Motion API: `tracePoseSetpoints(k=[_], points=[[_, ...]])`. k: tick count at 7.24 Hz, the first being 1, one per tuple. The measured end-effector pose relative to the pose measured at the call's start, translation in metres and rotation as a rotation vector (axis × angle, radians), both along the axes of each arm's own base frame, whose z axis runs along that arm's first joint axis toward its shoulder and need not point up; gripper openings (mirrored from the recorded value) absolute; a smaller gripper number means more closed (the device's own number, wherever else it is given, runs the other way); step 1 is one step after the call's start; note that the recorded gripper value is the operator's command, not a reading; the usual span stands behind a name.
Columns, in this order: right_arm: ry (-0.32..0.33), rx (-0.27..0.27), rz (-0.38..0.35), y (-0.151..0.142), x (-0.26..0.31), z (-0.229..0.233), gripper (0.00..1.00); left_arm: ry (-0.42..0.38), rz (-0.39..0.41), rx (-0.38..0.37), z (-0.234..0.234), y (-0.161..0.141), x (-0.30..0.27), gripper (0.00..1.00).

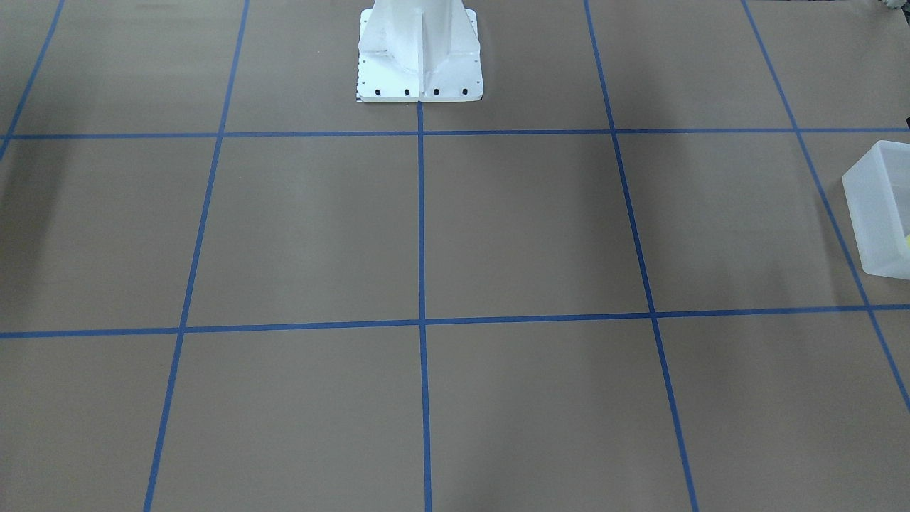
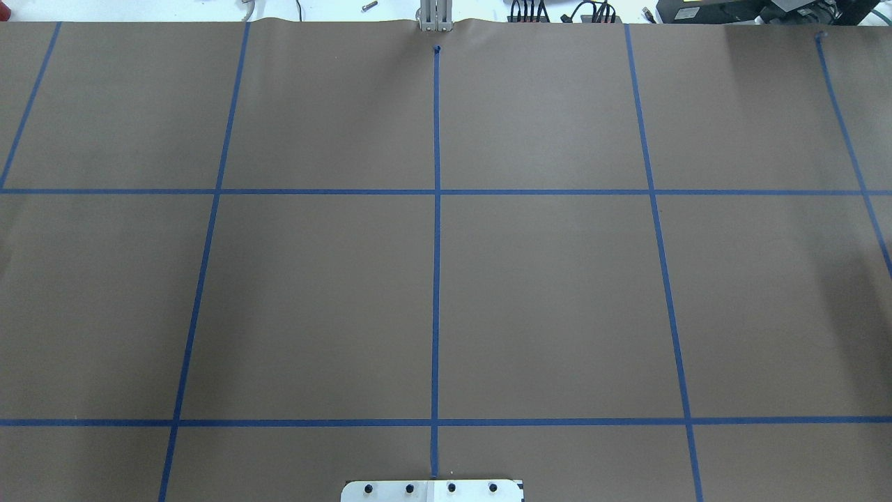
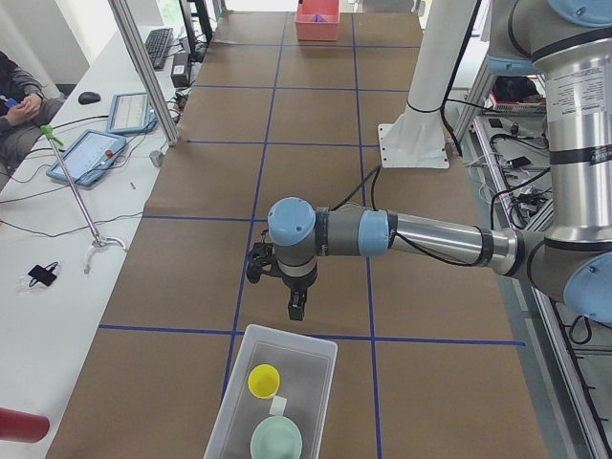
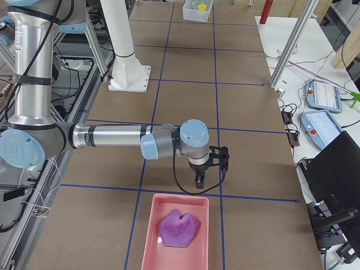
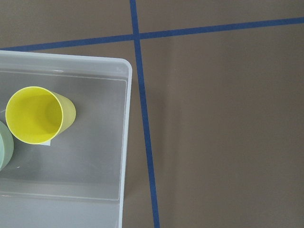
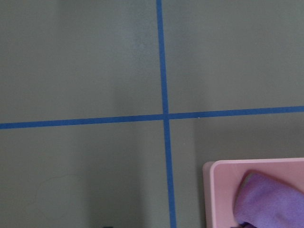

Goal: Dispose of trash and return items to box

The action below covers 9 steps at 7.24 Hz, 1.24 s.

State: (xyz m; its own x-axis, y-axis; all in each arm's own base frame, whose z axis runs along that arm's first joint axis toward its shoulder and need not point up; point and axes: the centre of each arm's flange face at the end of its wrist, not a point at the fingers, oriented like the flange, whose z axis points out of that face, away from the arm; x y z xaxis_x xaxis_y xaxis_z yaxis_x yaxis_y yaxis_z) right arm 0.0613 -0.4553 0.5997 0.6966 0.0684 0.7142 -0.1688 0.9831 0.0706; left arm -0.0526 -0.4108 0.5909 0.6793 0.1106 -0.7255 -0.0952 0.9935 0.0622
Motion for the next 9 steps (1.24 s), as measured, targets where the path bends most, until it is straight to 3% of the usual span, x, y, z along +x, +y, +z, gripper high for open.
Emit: tracePoseSetpoints(k=[3,5,7,9], points=[[0.038,-0.048,-0.13,0.012,-0.054,-0.008,1.0,0.0,0.001,0.0,0.0,0.0,0.0,0.98],[0.106,-0.053,-0.223,0.028,-0.046,-0.007,1.0,0.0,0.001,0.0,0.0,-0.001,0.001,0.98],[0.195,-0.07,-0.228,0.034,-0.033,0.002,1.0,0.0,0.001,-0.001,0.001,-0.001,0.001,0.98],[0.216,-0.087,-0.208,0.038,-0.024,0.007,1.0,0.0,0.001,-0.002,0.001,-0.001,0.001,0.98]])
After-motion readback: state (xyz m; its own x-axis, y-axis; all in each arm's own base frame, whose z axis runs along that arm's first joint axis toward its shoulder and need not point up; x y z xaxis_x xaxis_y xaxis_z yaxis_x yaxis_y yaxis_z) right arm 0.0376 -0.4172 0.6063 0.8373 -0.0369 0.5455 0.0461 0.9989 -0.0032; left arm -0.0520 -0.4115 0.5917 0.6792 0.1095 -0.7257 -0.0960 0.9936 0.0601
